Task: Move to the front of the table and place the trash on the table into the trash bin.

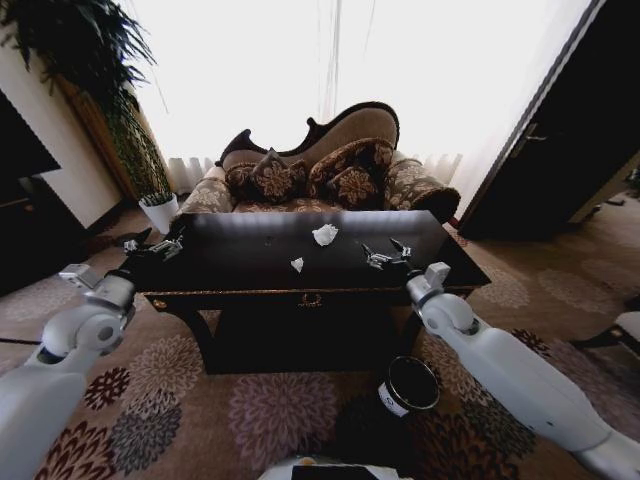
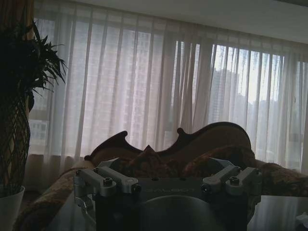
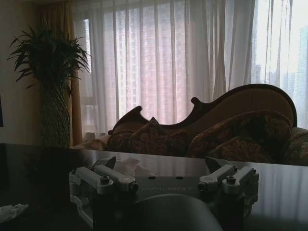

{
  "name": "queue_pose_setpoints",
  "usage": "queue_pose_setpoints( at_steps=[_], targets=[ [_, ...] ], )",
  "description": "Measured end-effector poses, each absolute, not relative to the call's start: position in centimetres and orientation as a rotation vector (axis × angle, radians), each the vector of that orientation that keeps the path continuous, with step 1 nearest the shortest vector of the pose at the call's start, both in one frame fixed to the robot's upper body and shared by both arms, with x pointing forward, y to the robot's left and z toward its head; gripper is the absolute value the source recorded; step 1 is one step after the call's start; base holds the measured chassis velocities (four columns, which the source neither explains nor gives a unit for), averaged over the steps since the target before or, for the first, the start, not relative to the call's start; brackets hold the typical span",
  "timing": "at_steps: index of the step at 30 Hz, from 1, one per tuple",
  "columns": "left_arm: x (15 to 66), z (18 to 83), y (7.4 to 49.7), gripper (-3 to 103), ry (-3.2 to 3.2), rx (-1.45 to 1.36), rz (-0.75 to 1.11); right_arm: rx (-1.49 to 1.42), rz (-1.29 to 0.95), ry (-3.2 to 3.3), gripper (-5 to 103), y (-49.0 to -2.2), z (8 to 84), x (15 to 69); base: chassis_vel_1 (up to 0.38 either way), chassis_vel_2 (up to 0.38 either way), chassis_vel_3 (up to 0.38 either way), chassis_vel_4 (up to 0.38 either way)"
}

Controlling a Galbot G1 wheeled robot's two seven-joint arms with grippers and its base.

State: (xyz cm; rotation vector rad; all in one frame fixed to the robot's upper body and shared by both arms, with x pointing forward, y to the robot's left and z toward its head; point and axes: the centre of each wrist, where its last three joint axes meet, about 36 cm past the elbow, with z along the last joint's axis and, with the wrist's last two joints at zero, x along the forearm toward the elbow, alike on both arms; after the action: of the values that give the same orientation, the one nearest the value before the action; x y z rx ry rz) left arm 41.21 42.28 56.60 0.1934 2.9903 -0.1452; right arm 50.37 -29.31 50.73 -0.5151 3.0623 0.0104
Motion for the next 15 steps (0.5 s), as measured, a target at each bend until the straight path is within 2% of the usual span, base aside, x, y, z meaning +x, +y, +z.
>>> queue_pose_setpoints(
  at_steps=[15],
  targets=[
    [41.2,56.6,42.3,100,2.99,0.193,-0.145,-0.607,-0.085,3.132,100,-27.2,47.7,55.0,0.0,0.0,0.0,0.0]
  ],
)
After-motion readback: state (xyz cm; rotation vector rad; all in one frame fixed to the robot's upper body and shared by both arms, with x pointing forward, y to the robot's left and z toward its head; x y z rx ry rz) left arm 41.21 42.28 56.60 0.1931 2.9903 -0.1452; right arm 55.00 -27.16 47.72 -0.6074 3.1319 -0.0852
